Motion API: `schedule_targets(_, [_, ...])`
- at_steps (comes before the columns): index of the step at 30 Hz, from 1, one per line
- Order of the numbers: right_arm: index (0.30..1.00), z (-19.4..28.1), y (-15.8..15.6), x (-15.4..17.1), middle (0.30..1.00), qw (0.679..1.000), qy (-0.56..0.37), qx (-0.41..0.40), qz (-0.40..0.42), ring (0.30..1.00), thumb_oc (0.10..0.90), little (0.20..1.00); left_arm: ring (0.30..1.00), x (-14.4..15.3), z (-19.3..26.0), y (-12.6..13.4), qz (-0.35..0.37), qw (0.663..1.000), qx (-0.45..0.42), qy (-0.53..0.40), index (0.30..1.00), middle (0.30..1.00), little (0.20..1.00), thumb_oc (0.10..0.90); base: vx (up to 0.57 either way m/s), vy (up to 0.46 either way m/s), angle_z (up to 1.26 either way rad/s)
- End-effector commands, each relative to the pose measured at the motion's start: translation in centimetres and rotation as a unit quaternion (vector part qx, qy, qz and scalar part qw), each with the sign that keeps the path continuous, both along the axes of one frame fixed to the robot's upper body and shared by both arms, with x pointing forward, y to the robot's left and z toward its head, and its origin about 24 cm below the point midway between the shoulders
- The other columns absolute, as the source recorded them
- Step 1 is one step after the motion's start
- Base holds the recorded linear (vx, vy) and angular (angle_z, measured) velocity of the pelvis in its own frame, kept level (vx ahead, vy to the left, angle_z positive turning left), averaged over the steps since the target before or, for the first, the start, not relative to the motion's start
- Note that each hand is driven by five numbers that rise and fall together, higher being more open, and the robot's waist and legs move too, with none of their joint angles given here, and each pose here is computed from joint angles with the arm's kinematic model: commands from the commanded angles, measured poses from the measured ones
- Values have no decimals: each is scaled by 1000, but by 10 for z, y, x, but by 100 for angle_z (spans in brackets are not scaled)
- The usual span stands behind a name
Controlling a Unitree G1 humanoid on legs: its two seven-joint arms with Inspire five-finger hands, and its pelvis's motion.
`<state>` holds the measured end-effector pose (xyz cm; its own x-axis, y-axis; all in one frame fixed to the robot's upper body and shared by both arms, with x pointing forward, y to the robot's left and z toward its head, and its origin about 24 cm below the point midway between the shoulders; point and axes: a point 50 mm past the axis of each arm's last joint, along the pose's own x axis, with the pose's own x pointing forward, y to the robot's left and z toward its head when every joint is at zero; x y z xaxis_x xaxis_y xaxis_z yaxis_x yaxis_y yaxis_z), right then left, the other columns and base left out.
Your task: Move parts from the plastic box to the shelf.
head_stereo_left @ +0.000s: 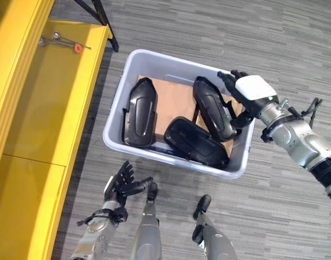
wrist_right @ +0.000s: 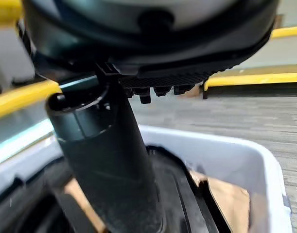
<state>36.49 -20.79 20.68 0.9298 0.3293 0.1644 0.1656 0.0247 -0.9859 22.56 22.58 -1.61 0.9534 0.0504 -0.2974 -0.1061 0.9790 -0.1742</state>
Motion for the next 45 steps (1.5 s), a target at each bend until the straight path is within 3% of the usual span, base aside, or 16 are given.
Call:
schedule_targets(1, [1000, 56, 13, 4, 1000, 995, -96, -17, 22, 1000, 900, 1000, 1000, 6, 22, -3, -26, 997, 30, -68, 1000, 1000, 1000, 900, -3, -30, -1])
schedule_targets(33, [1000, 27, -28, 7, 1000, 991, -69, -90, -68, 1000, 900, 1000, 1000, 23, 35, -13, -9, 994, 24, -105, 1000, 1000, 1000, 900, -1, -4, 0])
schedule_targets(45, [1000, 24, -19, 6, 1000, 992, -79, -79, -53, 1000, 900, 1000, 1000, 29, 41, -16, -6, 992, 25, -121, 1000, 1000, 1000, 900, 3, -17, -4])
